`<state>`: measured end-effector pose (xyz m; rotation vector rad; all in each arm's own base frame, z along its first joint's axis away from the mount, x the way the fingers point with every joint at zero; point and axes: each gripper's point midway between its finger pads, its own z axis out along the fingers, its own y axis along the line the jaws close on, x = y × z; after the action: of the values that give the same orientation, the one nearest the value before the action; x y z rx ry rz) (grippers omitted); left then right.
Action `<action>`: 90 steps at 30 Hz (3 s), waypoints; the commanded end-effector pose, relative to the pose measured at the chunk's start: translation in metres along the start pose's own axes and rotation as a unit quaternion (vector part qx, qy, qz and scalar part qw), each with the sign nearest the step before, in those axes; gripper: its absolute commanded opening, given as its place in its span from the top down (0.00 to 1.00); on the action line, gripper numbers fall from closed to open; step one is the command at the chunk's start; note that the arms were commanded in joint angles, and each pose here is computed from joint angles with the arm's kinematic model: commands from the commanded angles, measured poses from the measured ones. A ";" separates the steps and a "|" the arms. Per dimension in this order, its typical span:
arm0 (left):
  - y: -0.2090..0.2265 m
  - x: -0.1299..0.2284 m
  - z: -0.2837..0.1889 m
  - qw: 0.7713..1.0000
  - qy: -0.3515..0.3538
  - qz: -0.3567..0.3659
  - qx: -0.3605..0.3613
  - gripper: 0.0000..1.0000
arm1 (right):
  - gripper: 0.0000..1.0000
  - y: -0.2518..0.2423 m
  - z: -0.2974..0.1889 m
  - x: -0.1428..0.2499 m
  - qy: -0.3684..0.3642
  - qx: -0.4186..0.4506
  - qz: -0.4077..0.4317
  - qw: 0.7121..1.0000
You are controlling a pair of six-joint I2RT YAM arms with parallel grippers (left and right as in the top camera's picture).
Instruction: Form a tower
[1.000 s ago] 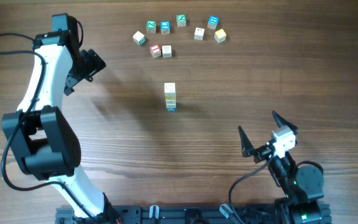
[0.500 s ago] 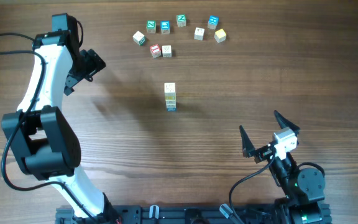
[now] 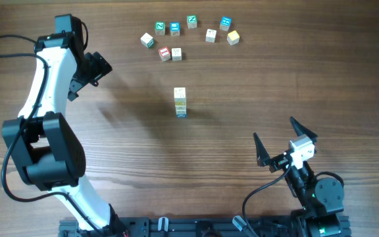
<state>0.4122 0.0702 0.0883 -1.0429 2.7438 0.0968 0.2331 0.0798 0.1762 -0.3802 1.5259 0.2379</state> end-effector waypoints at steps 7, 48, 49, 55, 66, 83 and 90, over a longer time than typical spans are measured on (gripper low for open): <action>0.000 -0.009 -0.014 1.000 -0.021 -0.003 0.006 0.00 | 0.00 -0.004 -0.001 -0.002 -0.005 0.011 -0.007 1.000; -0.043 -0.011 -0.188 0.891 -0.306 0.073 0.326 0.00 | 0.00 -0.004 -0.001 -0.002 -0.005 0.011 -0.007 1.000; -0.050 -0.008 -0.184 0.878 -0.314 0.082 0.351 0.00 | 0.00 -0.004 -0.001 -0.002 -0.005 0.011 -0.007 1.000; -0.055 0.008 -0.165 0.837 -0.357 0.098 0.402 0.00 | 0.00 -0.004 -0.001 -0.002 -0.005 0.011 -0.007 1.000; -0.023 0.072 -0.081 0.859 -0.323 0.096 0.386 0.00 | 0.00 -0.004 -0.001 -0.002 -0.005 0.011 -0.007 1.000; 0.027 0.156 -0.011 0.874 -0.301 0.093 0.370 0.00 | 0.00 -0.004 -0.001 -0.002 -0.005 0.011 -0.007 1.000; 0.033 0.160 -0.016 0.870 -0.314 0.091 0.370 0.00 | 0.00 -0.004 -0.001 -0.002 -0.005 0.011 -0.007 1.000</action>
<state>0.2735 -0.0118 0.0653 -0.4406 1.9921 -0.4899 0.2330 0.0796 0.1765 -0.3795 1.5245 0.2372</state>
